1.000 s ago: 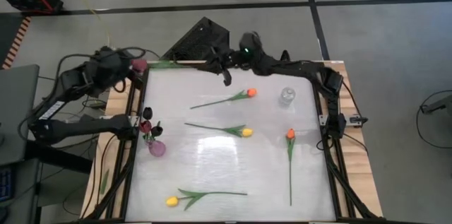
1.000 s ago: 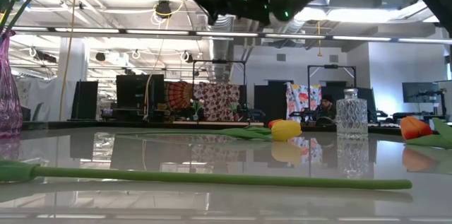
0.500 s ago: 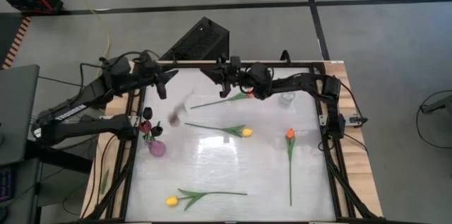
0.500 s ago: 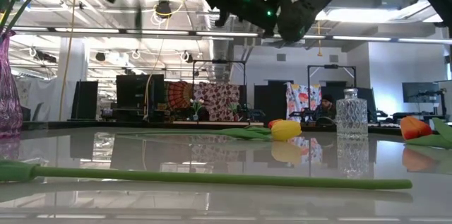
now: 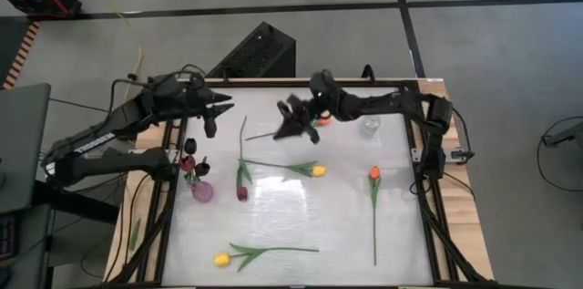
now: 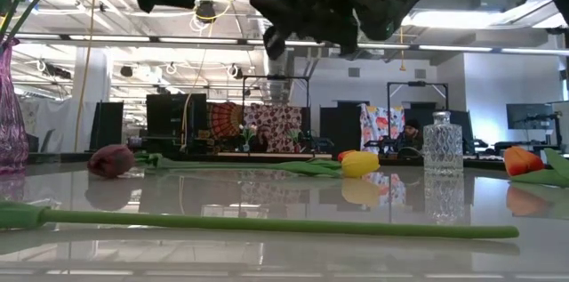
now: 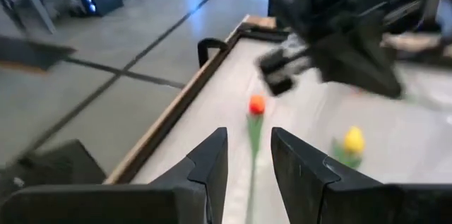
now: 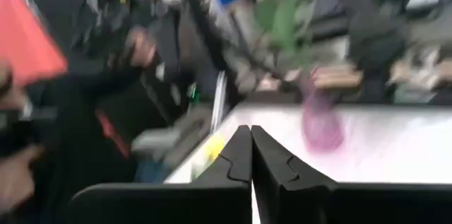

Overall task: Sort flowers into vase by color
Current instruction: Put the dark red tulip into the purple vase

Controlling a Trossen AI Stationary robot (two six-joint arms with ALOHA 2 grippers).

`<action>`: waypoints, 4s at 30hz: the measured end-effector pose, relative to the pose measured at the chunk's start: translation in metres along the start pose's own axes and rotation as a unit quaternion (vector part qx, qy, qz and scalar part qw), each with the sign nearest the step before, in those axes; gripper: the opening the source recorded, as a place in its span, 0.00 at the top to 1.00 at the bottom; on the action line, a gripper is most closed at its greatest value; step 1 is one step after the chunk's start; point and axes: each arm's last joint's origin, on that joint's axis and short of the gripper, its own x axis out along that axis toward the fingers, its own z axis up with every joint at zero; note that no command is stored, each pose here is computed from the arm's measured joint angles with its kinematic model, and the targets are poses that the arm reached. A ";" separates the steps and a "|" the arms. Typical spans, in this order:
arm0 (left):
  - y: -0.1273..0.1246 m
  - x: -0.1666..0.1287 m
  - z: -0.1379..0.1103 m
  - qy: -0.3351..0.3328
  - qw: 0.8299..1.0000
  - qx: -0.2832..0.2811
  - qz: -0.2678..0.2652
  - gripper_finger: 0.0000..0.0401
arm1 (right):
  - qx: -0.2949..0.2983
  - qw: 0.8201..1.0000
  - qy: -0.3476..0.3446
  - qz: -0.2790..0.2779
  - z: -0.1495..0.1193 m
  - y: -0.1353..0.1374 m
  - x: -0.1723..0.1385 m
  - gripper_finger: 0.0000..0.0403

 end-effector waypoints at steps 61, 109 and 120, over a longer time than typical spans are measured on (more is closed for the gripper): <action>-0.078 0.158 -0.155 0.457 0.640 0.558 -0.263 0.91 | -0.079 0.954 0.285 -0.055 -0.082 0.083 0.074 0.92; -0.014 -0.134 0.018 -0.305 0.919 -0.227 -0.105 1.00 | -0.081 0.955 0.282 -0.040 -0.084 0.095 0.085 0.92; -0.022 -0.157 0.027 -0.266 0.890 -0.203 -0.311 1.00 | -0.066 0.961 0.267 -0.039 -0.083 0.101 0.092 0.92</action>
